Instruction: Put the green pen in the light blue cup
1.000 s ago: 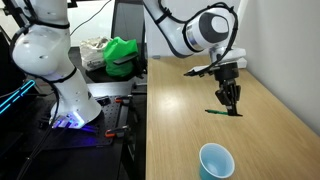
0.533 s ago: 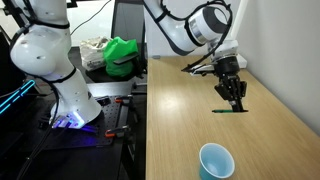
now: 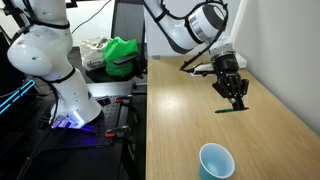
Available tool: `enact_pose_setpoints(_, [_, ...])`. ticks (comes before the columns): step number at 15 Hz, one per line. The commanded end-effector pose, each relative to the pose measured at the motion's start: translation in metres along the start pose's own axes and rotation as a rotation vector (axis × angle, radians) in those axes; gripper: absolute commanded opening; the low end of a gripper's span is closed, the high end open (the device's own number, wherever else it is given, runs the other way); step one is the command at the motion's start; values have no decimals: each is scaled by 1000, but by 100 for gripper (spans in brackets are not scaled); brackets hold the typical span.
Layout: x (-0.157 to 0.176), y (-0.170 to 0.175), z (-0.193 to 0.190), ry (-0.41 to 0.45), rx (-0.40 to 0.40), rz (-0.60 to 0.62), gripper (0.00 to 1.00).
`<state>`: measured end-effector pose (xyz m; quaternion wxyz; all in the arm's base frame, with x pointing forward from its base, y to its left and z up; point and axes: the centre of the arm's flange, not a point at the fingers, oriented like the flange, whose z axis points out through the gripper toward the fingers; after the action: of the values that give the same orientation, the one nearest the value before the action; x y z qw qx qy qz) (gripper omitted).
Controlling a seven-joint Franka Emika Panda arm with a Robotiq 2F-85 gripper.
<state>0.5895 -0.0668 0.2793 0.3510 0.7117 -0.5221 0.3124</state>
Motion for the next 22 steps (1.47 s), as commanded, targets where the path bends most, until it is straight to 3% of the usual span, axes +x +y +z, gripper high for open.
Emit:
enact_pose_setpoints(1, [0,0,0,-1,-3,1,11])
enact_pose_setpoints(4, [3,1,0,-2,-4,5,11])
enact_pose_setpoints(5, [3,1,1,-3,-4,6,3])
enact_pose_setpoints(12, [-8,7,-6,104,-48,125,3])
enact_pose_setpoints(22, [-32,28,-25,220,-174,294,3])
